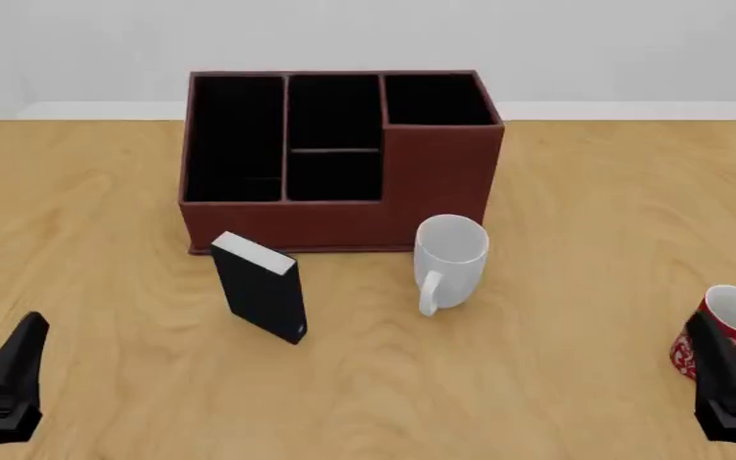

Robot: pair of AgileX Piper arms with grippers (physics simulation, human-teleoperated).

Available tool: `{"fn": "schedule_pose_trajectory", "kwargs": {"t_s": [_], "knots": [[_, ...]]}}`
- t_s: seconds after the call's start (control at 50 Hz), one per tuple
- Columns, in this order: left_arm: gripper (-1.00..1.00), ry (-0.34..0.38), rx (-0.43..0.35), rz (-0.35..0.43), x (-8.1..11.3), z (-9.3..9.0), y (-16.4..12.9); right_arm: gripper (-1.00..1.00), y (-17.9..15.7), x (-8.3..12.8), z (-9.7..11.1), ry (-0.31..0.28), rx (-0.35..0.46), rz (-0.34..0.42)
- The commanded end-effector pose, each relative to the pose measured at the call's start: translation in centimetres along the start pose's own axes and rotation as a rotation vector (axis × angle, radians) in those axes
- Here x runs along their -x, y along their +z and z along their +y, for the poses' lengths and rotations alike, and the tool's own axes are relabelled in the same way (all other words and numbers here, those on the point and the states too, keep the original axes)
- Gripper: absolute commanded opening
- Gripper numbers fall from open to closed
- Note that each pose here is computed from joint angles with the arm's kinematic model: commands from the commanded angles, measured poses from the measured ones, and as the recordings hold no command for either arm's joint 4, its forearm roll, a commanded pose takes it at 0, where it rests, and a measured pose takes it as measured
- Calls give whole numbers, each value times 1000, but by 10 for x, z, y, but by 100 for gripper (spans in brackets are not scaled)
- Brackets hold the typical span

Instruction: Pick up the red mug and place it to the right of the caddy.

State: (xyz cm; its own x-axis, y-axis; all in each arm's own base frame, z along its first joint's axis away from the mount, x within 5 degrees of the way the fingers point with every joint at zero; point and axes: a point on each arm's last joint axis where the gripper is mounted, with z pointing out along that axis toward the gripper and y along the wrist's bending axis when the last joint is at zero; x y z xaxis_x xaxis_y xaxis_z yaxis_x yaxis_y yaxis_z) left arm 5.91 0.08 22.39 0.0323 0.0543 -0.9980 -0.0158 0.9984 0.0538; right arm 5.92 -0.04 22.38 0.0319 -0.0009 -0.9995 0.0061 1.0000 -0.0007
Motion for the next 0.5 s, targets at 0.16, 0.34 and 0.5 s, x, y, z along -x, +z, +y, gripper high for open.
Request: {"fn": "schedule_pose_trajectory", "kwargs": {"t_s": [0.16,0.34,0.5], "knots": [[100,-55,-13,-53,-9,-1,-3,100,-2,-9,1,5,10,-50],[100,-55,-13,-53,-9,-1,-3,100,-2,-10,1,-1,19,-45],[100,-55,-12,-53,-9,-1,-3,100,-1,-10,1,15,19,-45]]}}
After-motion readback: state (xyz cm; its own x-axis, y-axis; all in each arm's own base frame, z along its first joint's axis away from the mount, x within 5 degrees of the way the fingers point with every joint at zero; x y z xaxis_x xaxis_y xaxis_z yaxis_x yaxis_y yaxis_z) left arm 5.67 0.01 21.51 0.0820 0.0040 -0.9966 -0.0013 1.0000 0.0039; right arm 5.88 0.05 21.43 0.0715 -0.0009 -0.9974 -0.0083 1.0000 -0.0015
